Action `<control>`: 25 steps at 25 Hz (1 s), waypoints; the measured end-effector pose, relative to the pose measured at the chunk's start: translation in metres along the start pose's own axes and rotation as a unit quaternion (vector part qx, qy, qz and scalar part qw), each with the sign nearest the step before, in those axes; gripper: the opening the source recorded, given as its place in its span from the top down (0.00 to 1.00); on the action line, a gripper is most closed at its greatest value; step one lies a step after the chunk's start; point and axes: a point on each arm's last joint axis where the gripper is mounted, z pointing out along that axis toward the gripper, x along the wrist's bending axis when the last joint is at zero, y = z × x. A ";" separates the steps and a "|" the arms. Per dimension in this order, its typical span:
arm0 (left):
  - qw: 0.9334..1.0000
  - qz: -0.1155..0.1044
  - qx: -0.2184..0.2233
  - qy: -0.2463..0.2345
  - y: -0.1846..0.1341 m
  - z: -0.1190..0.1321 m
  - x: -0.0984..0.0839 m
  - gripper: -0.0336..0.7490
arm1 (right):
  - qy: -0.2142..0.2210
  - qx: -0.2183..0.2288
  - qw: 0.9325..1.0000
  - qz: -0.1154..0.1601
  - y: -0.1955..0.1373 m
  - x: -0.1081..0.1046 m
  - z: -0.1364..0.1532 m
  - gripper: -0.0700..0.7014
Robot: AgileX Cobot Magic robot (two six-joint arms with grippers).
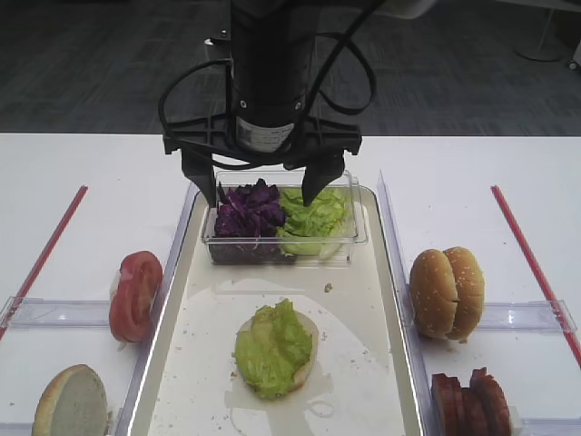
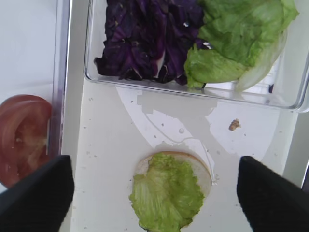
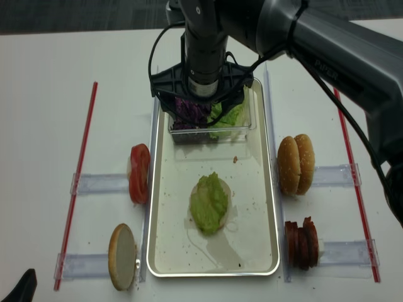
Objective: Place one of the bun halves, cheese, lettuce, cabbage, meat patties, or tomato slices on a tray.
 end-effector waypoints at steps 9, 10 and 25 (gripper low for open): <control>1.000 0.000 0.000 0.000 0.000 0.000 0.000 0.08 | -0.009 -0.006 1.000 0.017 0.029 -0.047 -0.001 0.01; 1.000 0.000 0.000 0.000 0.000 0.000 0.000 0.08 | -0.012 -0.008 1.000 0.021 0.035 -0.057 -0.001 0.01; 1.000 0.000 0.000 0.000 0.000 0.000 0.000 0.08 | -0.077 -0.032 0.990 0.117 0.083 -0.265 -0.022 0.01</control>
